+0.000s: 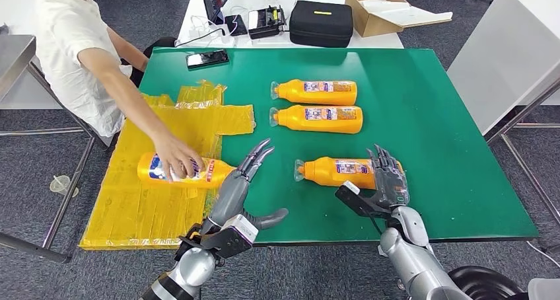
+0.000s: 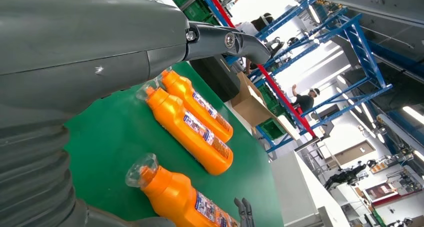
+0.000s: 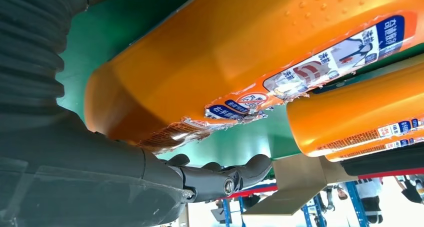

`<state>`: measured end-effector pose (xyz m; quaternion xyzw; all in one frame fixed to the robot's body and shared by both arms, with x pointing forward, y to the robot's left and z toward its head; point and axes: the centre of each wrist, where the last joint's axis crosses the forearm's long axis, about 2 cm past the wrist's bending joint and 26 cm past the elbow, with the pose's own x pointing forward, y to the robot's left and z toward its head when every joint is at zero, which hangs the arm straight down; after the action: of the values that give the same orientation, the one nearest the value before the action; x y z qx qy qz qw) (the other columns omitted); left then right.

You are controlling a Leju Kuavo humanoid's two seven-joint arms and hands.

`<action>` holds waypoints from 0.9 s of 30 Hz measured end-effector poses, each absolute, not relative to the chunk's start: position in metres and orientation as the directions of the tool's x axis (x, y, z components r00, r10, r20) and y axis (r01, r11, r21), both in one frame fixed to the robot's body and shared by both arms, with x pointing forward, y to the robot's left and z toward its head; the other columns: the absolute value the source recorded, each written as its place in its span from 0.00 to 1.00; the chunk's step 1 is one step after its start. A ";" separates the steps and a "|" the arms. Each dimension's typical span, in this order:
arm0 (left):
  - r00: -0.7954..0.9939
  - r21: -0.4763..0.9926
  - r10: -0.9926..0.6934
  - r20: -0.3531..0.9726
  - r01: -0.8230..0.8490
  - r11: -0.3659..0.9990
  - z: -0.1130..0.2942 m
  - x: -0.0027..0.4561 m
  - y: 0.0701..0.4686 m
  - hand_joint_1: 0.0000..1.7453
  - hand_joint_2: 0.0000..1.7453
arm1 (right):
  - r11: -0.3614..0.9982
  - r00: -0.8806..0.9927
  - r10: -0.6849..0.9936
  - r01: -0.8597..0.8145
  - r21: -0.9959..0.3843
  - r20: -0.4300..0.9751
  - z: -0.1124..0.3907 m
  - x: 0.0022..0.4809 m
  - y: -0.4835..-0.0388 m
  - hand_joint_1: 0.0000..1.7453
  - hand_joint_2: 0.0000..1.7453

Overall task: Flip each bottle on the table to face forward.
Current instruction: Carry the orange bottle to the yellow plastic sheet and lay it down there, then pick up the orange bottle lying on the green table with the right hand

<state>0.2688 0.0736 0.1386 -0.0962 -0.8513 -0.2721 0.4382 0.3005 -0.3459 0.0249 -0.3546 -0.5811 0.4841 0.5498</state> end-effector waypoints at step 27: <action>-0.611 0.358 -0.030 0.791 0.422 0.833 0.132 0.265 0.076 0.00 1.00 | 0.294 -0.082 0.920 -0.501 -0.814 0.383 0.048 0.342 -0.382 1.00 1.00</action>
<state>0.2651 0.0761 0.1317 -0.1144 -0.8574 -0.2653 0.4259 0.3416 -0.3819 0.0475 -0.2163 -0.4843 0.5534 0.6422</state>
